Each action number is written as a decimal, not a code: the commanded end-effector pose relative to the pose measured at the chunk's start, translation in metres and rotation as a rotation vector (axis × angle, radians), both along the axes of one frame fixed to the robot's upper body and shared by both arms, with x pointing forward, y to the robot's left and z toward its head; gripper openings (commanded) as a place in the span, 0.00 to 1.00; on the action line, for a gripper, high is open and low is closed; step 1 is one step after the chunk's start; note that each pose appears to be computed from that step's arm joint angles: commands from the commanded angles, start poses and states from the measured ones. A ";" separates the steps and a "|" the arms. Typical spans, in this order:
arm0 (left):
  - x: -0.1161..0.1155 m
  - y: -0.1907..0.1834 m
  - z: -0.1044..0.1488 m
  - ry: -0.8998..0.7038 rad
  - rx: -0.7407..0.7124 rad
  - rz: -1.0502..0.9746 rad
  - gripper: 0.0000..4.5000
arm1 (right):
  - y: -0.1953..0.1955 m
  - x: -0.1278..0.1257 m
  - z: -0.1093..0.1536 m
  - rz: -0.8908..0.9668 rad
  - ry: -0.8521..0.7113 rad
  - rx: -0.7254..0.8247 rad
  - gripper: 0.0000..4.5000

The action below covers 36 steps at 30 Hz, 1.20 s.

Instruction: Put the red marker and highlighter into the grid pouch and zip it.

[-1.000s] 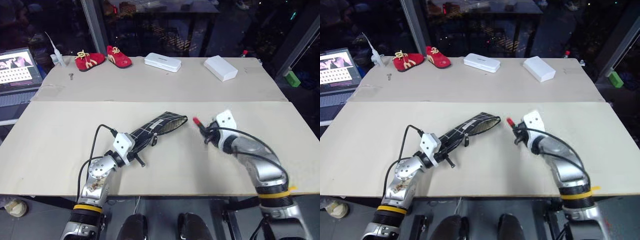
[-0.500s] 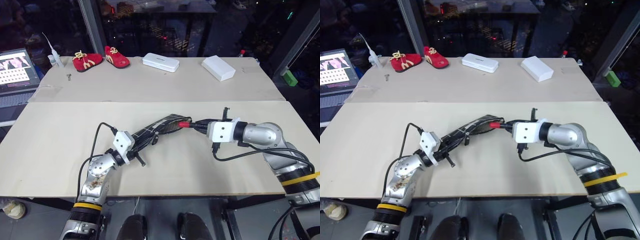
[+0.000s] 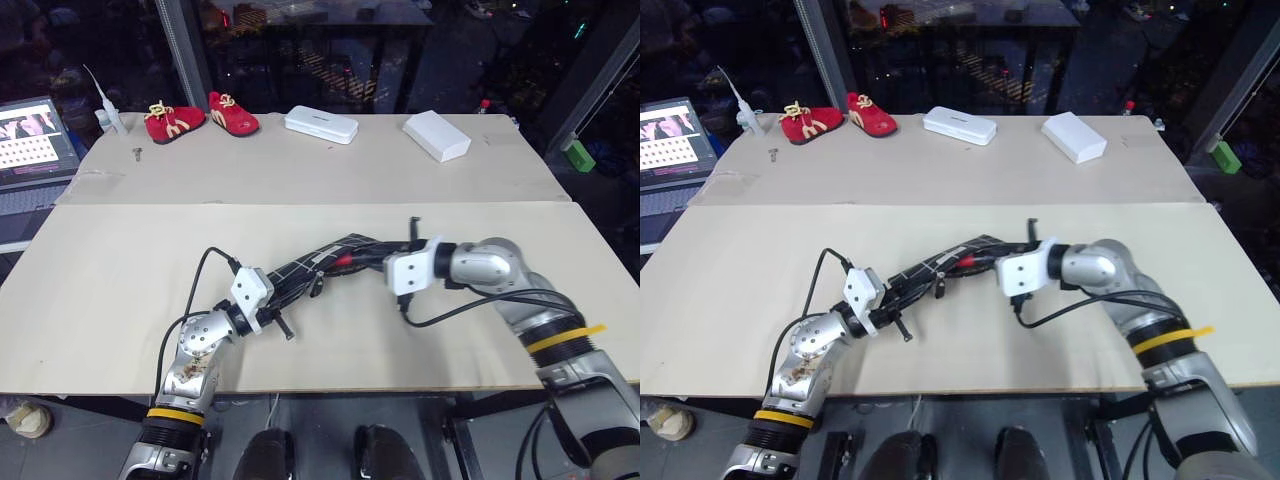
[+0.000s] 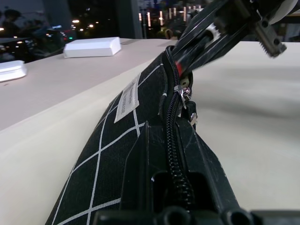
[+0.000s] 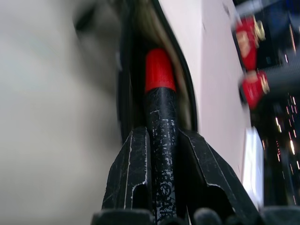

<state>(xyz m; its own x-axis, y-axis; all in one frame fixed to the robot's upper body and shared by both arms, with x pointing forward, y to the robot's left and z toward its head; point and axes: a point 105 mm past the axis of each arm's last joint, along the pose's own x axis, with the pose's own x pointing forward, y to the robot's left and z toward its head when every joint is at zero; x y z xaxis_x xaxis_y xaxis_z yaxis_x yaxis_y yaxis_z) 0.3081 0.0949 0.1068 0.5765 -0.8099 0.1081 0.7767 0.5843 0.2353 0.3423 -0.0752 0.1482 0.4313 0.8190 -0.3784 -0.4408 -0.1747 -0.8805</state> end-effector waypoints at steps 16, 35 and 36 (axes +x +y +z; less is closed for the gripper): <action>0.000 -0.004 0.011 -0.039 -0.020 -0.015 0.00 | -0.001 0.017 0.037 0.001 -0.108 0.096 0.55; 0.001 -0.003 0.009 -0.037 -0.023 -0.004 0.00 | -0.063 -0.056 -0.012 -0.376 1.020 0.549 0.55; 0.001 -0.003 0.009 -0.037 -0.023 -0.004 0.00 | -0.058 -0.054 -0.019 -0.405 1.040 0.561 0.55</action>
